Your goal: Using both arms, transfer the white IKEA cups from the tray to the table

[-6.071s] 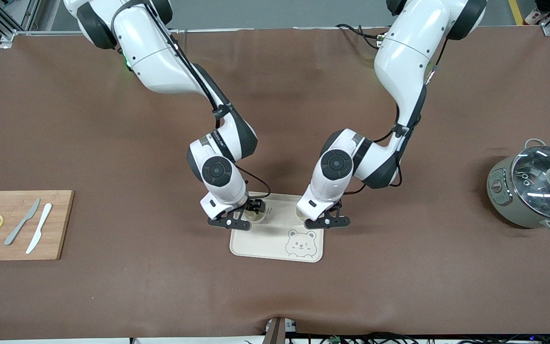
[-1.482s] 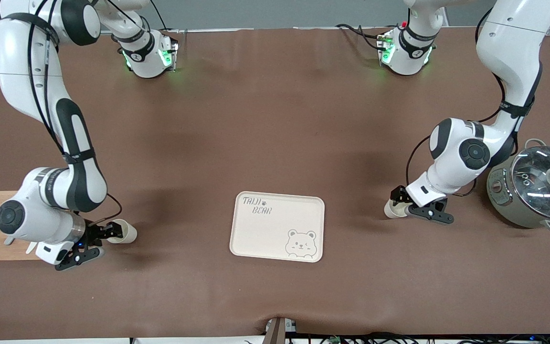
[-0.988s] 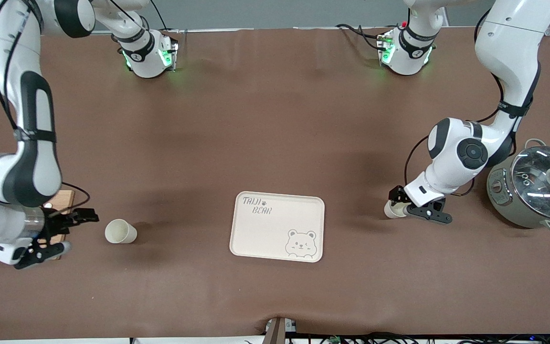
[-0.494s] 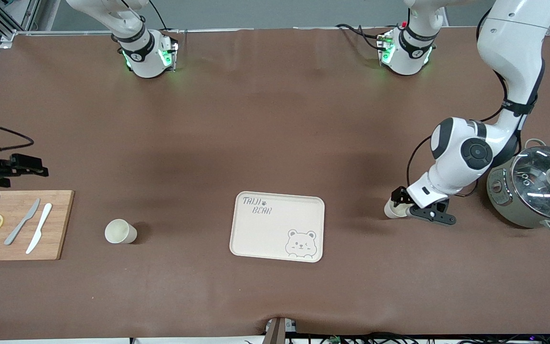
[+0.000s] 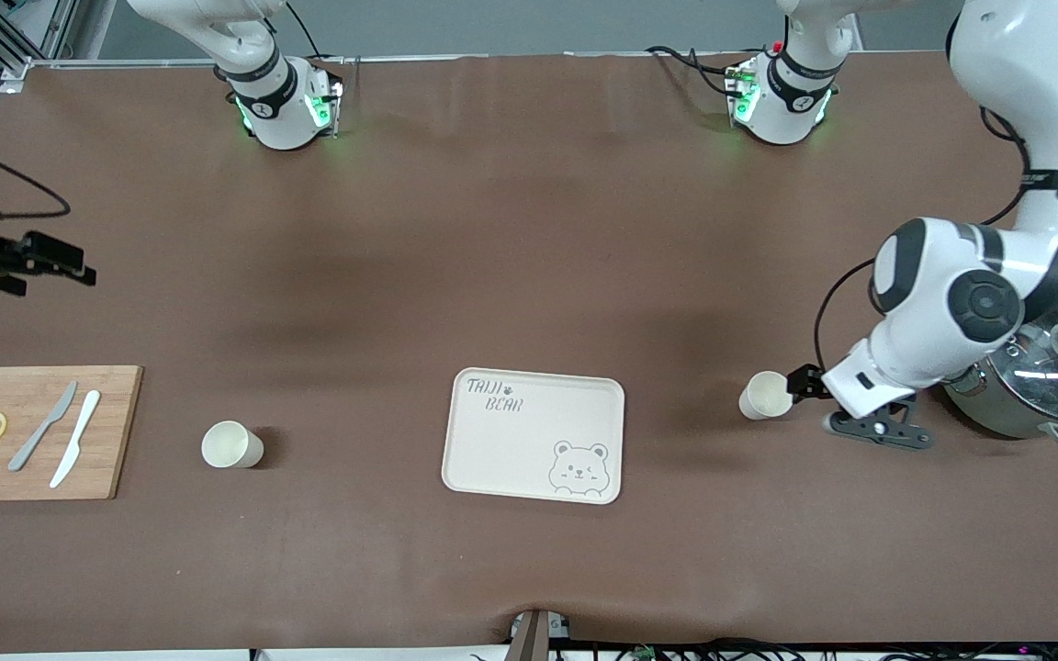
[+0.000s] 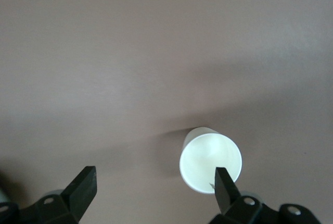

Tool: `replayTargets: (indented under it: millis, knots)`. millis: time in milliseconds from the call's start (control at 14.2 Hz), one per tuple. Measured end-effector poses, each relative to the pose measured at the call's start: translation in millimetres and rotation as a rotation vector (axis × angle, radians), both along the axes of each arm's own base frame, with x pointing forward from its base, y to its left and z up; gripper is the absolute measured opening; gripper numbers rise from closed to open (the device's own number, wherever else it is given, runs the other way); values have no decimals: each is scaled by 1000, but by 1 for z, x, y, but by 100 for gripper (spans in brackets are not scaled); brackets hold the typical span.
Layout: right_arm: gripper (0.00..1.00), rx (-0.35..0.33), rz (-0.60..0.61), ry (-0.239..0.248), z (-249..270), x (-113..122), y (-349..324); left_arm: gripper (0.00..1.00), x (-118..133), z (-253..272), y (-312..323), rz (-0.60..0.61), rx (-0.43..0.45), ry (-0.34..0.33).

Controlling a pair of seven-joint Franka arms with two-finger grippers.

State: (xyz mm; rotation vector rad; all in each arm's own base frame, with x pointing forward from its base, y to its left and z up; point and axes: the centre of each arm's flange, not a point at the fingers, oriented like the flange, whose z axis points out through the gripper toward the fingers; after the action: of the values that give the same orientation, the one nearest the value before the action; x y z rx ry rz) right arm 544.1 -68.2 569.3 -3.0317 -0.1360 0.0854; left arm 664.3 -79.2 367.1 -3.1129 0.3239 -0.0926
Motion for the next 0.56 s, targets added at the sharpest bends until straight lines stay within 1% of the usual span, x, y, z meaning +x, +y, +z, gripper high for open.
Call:
replayTargets:
  millis: [71, 141, 212, 282, 353, 424, 565]
  knots:
    - [100, 7, -6, 4, 12, -15, 1, 100, 5, 17, 6, 18, -2, 1]
    - [100, 11, -17, 12, 24, -29, 3, 100, 10, 31, 9, 48, -22, 0]
    - [100, 13, -39, 15, 37, -39, 5, 100, 12, 41, 11, 82, -48, 4]
    - [100, 11, -66, 6, 50, -45, 8, 100, 13, 47, 11, 119, -62, 12]
    - [100, 2, -89, -18, 65, -47, 11, 100, 12, 51, 10, 150, -64, 24]
    - [100, -25, -99, -44, 79, -46, 13, 100, 10, 56, 9, 169, -62, 35]
    - [100, -113, -89, -74, 94, -39, 16, 100, 3, 77, 6, 174, -53, 43]
